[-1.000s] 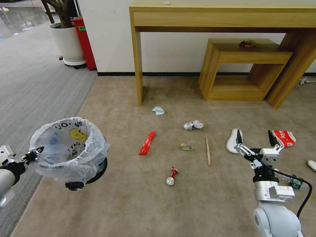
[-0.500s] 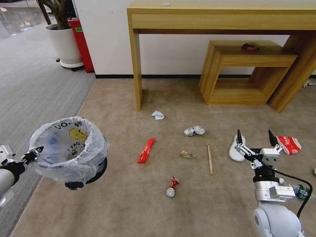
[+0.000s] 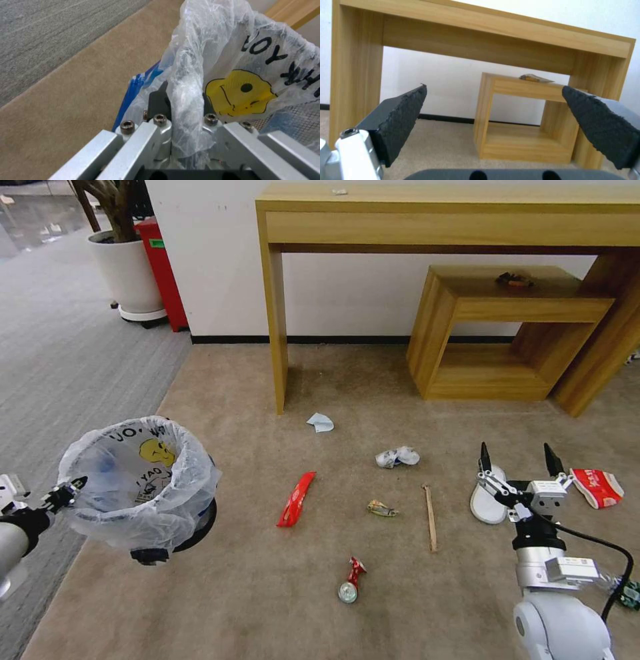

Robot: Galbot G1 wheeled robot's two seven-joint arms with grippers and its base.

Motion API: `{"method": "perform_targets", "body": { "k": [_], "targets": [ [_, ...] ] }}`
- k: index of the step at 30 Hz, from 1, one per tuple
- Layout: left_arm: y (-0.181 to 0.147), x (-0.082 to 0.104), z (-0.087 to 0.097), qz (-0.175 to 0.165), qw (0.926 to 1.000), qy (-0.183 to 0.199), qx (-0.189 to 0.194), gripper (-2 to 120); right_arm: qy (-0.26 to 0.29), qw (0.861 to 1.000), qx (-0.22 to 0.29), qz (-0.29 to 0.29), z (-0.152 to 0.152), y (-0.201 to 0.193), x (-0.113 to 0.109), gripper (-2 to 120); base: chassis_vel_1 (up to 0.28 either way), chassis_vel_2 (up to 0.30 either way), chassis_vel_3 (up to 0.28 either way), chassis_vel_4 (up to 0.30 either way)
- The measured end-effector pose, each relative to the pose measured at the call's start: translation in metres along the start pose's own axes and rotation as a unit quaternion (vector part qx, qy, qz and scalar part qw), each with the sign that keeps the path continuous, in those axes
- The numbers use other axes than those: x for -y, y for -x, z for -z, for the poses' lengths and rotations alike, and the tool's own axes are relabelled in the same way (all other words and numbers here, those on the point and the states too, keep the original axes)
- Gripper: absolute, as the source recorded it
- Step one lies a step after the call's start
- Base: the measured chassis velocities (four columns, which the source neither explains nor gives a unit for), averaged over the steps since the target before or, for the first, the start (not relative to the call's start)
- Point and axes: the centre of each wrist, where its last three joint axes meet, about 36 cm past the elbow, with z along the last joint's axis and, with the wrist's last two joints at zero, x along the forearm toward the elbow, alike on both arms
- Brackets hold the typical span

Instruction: Pick up the trash bin and place the garbage on the floor into it.

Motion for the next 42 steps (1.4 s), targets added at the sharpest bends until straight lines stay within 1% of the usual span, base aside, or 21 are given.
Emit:
{"method": "perform_targets", "body": {
  "k": [9,16,19,21,22,23,24,25,26,27,29,30,32,33,34,37,38,40,41,42],
  "targets": [
    [0.0,0.0,0.0,0.0,1.0,0.001,0.0,3,-0.001,1.0,0.002,0.001,-0.001,0.0,-0.001,100,-0.049,0.065,0.054,-0.049],
    [-0.002,0.001,-0.001,0.0,1.0,0.003,-0.001,3,-0.009,1.0,-0.02,0.013,0.0,-0.002,-0.002,100,0.0,0.0,0.0,0.0],
    [-0.002,0.001,-0.001,0.0,1.0,0.005,-0.001,3,-0.009,0.997,-0.059,0.048,0.005,-0.001,-0.002,100,0.0,0.0,0.0,0.0],
    [-0.002,0.001,-0.001,0.0,1.0,0.005,-0.001,3,-0.005,0.996,-0.07,0.059,0.006,0.0,-0.003,100,0.0,0.0,0.0,0.0],
    [-0.003,0.002,-0.001,0.001,1.0,0.006,0.0,3,0.006,0.992,-0.095,0.08,0.009,0.001,-0.005,100,0.0,0.0,0.0,0.0],
    [-0.003,0.002,-0.001,0.001,1.0,0.006,0.0,3,0.006,0.992,-0.095,0.08,0.009,0.001,-0.005,100,0.0,0.0,0.0,0.0],
    [-0.003,0.002,-0.001,0.001,1.0,0.006,0.0,3,0.011,0.99,-0.106,0.088,0.01,0.002,-0.006,100,0.0,0.0,0.0,0.0],
    [-0.003,0.002,-0.002,0.002,1.0,0.007,-0.001,3,0.02,0.983,-0.143,0.11,0.012,0.004,-0.009,100,0.0,0.0,0.0,0.0],
    [-0.003,0.002,-0.002,0.002,1.0,0.007,-0.001,3,0.024,0.978,-0.167,0.125,0.014,0.005,-0.01,100,0.0,0.0,0.0,0.0],
    [-0.003,0.002,-0.002,0.002,1.0,0.007,-0.001,3,0.024,0.978,-0.167,0.125,0.014,0.005,-0.01,100,0.0,0.0,0.0,0.0],
    [-0.003,0.002,-0.003,0.003,1.0,0.008,0.0,3,0.022,0.965,-0.211,0.155,0.019,0.008,-0.011,100,0.0,0.0,0.0,0.0],
    [-0.003,0.002,-0.003,0.003,1.0,0.008,0.0,3,0.022,0.965,-0.211,0.155,0.019,0.008,-0.011,100,0.0,0.0,0.0,0.0],
    [-0.003,0.002,-0.004,0.005,0.9999,0.009,0.0,3,0.023,0.95,-0.249,0.186,0.023,0.011,-0.012,100,0.0,0.0,0.0,0.0],
    [-0.003,0.002,-0.003,0.005,0.9999,0.009,0.0,3,0.025,0.945,-0.26,0.198,0.024,0.013,-0.013,100,0.0,0.0,0.0,0.0],
    [-0.003,0.002,-0.003,0.005,0.9999,0.009,0.0,3,0.025,0.945,-0.26,0.198,0.024,0.013,-0.013,100,0.0,0.0,0.0,0.0],
    [-0.004,0.002,-0.003,0.007,0.9999,0.011,0.002,3,0.03,0.927,-0.286,0.242,0.026,0.019,-0.016,100,0.0,0.0,0.0,0.0],
    [-0.004,0.002,-0.003,0.007,0.9999,0.011,0.002,3,0.03,0.927,-0.286,0.242,0.026,0.019,-0.016,100,0.0,0.0,0.0,0.0],
    [-0.004,0.002,-0.003,0.009,0.9999,0.012,0.003,3,0.032,0.911,-0.311,0.27,0.027,0.023,-0.02,100,0.0,0.0,0.0,0.0],
    [-0.004,0.002,-0.003,0.009,0.9999,0.013,0.003,3,0.034,0.905,-0.32,0.276,0.026,0.025,-0.022,100,0.0,0.0,0.0,0.0],
    [-0.004,0.002,-0.003,0.009,0.9999,0.013,0.003,3,0.034,0.905,-0.32,0.276,0.026,0.025,-0.022,100,0.0,0.0,0.0,0.0]
  ]
}}
